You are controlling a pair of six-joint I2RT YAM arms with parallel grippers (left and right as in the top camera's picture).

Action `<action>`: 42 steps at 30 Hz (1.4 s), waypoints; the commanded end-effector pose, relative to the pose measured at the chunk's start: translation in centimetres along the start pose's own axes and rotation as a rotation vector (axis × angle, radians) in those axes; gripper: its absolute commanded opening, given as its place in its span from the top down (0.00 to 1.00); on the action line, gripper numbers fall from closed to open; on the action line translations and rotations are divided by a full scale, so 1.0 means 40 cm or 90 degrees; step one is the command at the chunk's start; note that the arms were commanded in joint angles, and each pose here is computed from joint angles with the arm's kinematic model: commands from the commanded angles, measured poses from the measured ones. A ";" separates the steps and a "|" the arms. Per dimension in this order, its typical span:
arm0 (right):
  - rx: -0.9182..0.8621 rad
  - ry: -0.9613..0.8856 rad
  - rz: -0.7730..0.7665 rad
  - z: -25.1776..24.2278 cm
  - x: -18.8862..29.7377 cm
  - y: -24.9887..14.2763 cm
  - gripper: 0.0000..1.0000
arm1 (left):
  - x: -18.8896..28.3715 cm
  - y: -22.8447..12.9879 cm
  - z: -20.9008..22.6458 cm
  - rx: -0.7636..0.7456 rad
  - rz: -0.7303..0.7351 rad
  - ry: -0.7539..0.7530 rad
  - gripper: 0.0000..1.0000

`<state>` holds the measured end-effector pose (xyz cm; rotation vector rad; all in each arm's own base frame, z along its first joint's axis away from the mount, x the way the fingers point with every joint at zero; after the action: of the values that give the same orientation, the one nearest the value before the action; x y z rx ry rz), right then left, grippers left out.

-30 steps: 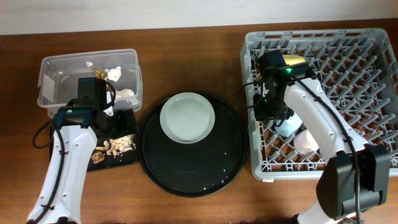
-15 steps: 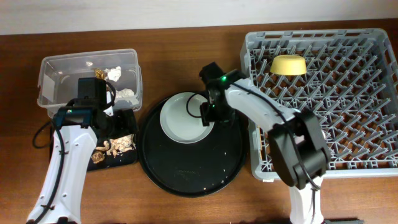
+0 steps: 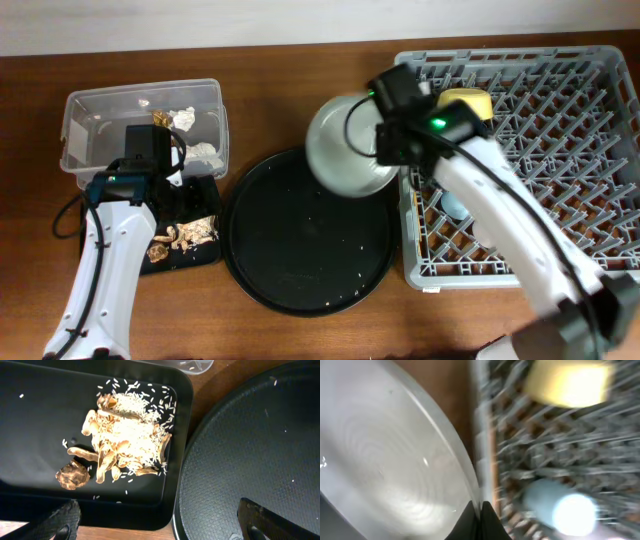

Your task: Sort waste into correct bins and load items into the dishwasher rack

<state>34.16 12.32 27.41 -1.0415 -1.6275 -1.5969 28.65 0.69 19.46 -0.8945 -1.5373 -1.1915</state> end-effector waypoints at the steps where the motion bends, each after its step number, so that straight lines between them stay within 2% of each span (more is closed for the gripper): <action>1: -0.061 -0.231 -0.182 -0.148 0.116 0.068 0.96 | 0.012 0.003 0.000 0.008 -0.012 -0.005 0.01; 2: -0.074 -0.335 -0.226 -0.192 0.137 0.083 0.96 | 0.012 0.002 0.000 0.008 -0.012 -0.005 0.01; 4: -0.072 -0.416 -0.248 -0.210 0.138 0.092 0.96 | 0.012 0.003 0.000 0.008 -0.013 -0.005 0.01; 11: 0.021 -0.458 -0.134 -0.152 -0.058 0.077 0.96 | 0.012 0.003 0.000 0.008 -0.013 -0.005 0.01; 13: 0.024 -0.432 -0.112 -0.141 -0.080 0.069 0.96 | 0.012 0.003 0.000 0.008 -0.013 -0.005 0.01; 15: 0.019 -0.342 -0.066 -0.111 -0.107 0.052 0.96 | 0.012 0.003 0.000 0.008 -0.013 -0.005 0.01; 16: 0.018 -0.251 -0.010 -0.080 -0.124 0.027 0.94 | 0.012 0.003 0.000 0.008 -0.013 -0.005 0.01; 17: 0.016 -0.213 0.014 -0.067 -0.129 0.016 0.92 | 0.012 0.003 0.000 0.008 -0.013 -0.005 0.01; 18: 0.015 -0.190 0.028 -0.059 -0.131 0.010 0.80 | 0.012 0.003 0.000 0.008 -0.012 -0.005 0.01; 19: 0.016 -0.191 0.030 -0.060 -0.129 0.008 0.64 | 0.012 0.003 0.000 0.008 -0.012 -0.005 0.01; 21: 0.004 -0.158 0.021 -0.068 -0.068 0.013 0.56 | 0.012 0.003 0.000 0.008 -0.012 -0.005 0.01; 22: -0.027 -0.101 -0.002 -0.083 0.000 0.026 0.41 | 0.012 0.003 0.000 0.008 -0.012 -0.005 0.01; 23: -0.049 -0.047 -0.004 -0.102 0.039 0.027 0.31 | 0.012 0.003 0.000 0.007 -0.012 -0.005 0.01; 25: -0.037 0.119 0.046 -0.161 0.083 0.015 0.30 | 0.012 0.004 -0.007 -0.031 -0.014 -0.021 0.01; 27: -0.030 0.223 0.126 -0.244 0.082 -0.022 0.19 | 0.013 0.001 -0.031 -0.093 -0.009 -0.079 0.01; 30: -0.024 0.225 0.199 -0.297 0.094 -0.080 0.14 | 0.014 -0.061 -0.051 -0.127 0.072 -0.085 0.01; 32: -0.025 0.226 0.175 -0.296 0.099 -0.117 0.01 | 0.023 -0.081 -0.082 -0.169 0.072 -0.093 0.01; 35: -0.048 0.187 0.077 -0.309 0.085 -0.225 0.01 | 0.064 -0.112 -0.091 -0.196 -0.006 -0.106 0.01; 38: -0.040 0.173 -0.024 -0.317 0.110 -0.336 0.01 | 0.131 -0.188 -0.059 -0.200 -0.162 -0.139 0.01; 42: -0.039 0.173 -0.051 -0.320 0.143 -0.373 0.01 | 0.211 -0.242 -0.036 -0.200 -0.281 -0.164 0.01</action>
<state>17.29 1.15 26.07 -0.7284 -1.4641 -1.7579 18.52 -3.31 24.56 -0.9931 -1.8217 -1.6778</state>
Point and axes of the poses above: each gripper's point midway between its finger pads, its own x axis back along the fingers, its own z axis along the line the jaws close on, y = z × x, the point moved 7 cm from there along x, back along the fingers, and after that the axes turned 1 degree about -x, right-handed, at the moved point
